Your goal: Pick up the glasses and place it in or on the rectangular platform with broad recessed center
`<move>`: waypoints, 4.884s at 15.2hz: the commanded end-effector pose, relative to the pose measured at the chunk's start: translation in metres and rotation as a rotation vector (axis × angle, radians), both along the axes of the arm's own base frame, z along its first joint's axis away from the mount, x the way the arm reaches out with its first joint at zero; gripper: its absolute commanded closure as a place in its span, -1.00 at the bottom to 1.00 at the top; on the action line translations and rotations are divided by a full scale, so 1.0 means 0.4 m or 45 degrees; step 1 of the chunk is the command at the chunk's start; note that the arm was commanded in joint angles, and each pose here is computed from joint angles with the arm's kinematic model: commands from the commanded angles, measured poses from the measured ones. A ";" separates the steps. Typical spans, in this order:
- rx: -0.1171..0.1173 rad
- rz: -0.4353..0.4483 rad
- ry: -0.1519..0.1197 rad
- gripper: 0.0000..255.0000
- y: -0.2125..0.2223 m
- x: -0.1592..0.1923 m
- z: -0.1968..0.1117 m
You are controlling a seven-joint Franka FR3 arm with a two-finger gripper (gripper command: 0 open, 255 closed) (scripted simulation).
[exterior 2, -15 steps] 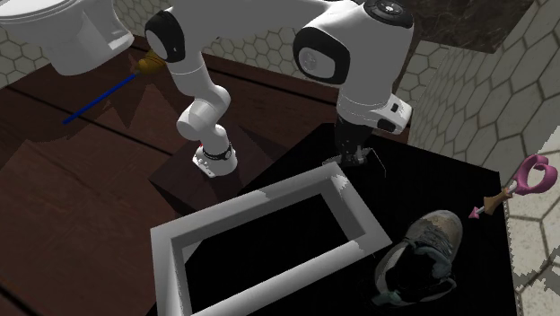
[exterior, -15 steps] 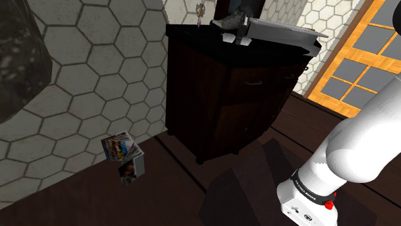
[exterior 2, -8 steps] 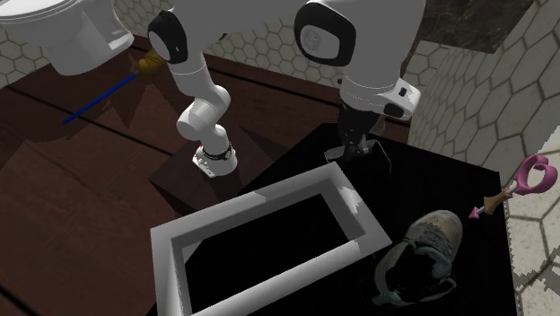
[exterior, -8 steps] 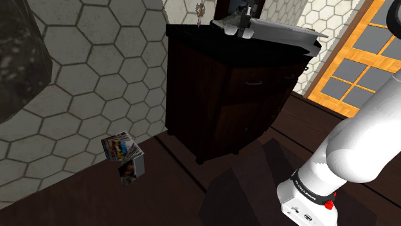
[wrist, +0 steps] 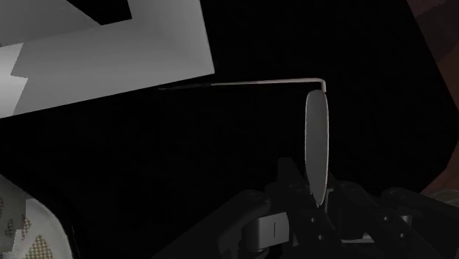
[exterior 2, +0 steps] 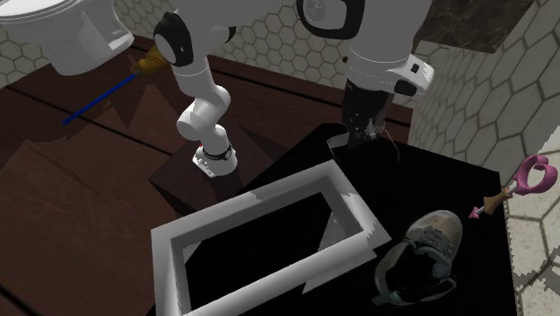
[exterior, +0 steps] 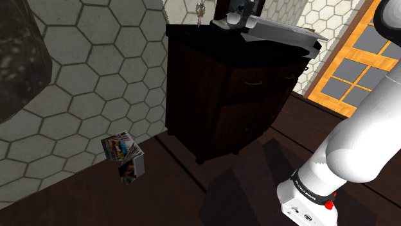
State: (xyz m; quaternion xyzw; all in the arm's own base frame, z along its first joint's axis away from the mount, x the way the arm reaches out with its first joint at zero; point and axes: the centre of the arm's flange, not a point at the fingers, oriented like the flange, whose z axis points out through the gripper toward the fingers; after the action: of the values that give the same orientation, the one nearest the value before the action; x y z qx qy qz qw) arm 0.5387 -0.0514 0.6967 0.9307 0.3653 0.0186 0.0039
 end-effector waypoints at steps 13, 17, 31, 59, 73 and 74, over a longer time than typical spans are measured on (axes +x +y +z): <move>-0.001 -0.002 -0.001 1.00 -0.003 0.000 0.186; -0.001 -0.002 -0.001 1.00 -0.003 0.000 0.228; -0.001 -0.002 -0.001 1.00 -0.442 -0.144 0.221; -0.001 -0.002 -0.001 -1.00 -0.631 -0.207 0.053; -0.001 -0.002 -0.001 -1.00 -0.632 -0.211 0.178; -0.001 -0.002 -0.001 -1.00 -0.632 -0.211 0.178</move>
State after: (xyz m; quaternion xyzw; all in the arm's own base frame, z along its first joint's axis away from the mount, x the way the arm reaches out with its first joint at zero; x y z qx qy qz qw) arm 0.4543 -0.3043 0.7677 0.9309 0.3647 0.0188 0.0043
